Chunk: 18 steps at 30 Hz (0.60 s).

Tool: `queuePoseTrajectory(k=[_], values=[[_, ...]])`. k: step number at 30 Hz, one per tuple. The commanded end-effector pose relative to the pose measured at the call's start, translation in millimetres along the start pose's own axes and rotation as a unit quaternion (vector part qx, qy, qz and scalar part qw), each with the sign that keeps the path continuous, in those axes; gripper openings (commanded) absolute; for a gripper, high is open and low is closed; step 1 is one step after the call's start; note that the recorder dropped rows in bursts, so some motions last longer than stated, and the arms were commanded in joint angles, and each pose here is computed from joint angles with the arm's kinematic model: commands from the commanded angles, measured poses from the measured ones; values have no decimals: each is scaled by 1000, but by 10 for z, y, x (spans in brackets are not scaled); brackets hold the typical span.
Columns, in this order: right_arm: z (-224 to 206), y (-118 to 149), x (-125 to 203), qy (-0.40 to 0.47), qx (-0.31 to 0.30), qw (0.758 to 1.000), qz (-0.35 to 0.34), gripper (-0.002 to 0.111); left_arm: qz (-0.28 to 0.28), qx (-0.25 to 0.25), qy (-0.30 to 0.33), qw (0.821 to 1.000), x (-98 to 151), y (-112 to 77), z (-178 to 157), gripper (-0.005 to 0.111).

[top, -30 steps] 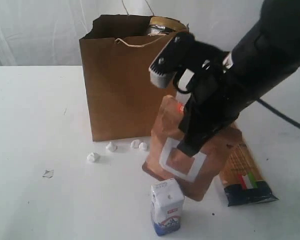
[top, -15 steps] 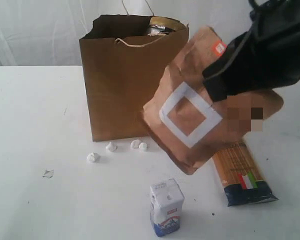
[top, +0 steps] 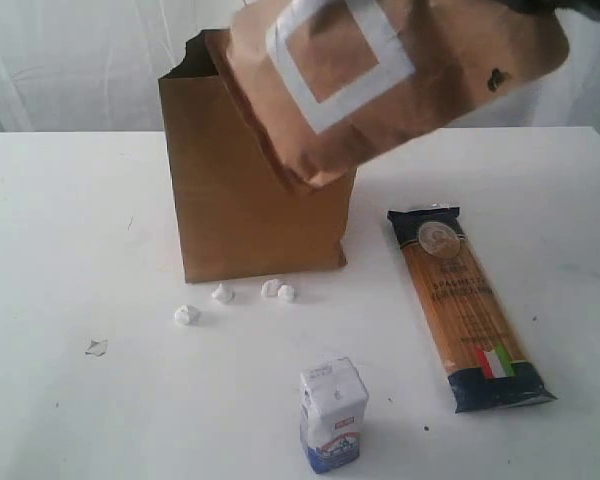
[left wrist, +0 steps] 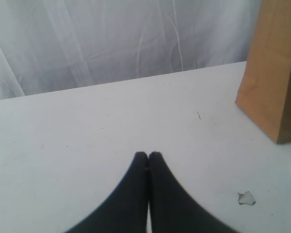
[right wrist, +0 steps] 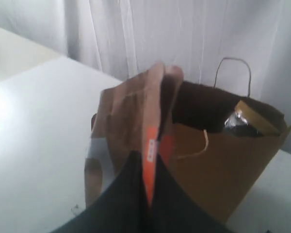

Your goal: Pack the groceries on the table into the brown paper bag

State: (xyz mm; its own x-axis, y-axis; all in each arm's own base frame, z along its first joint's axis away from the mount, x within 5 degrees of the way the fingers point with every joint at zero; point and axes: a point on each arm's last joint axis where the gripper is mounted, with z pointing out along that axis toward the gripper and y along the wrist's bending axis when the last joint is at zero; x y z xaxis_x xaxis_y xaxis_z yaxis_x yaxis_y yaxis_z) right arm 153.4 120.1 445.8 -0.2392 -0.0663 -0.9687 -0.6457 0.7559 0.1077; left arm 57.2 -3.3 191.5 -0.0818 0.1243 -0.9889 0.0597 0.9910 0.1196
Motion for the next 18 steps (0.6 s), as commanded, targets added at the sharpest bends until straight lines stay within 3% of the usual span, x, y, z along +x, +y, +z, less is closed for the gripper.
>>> queuePoseTrajectory(k=[1, 9, 18], values=[[-74, -10, -205, -109, 9, 994, 8, 0, -5, -1, -5, 1000, 1, 1, 0, 0], [0, -64, -375, -212, 30, 977, 5, 0, -5, -1, -5, 1000, 1, 1, 0, 0], [403, -156, -359, -239, 51, 970, -3, 0, -5, -1, -5, 1000, 1, 1, 0, 0]])
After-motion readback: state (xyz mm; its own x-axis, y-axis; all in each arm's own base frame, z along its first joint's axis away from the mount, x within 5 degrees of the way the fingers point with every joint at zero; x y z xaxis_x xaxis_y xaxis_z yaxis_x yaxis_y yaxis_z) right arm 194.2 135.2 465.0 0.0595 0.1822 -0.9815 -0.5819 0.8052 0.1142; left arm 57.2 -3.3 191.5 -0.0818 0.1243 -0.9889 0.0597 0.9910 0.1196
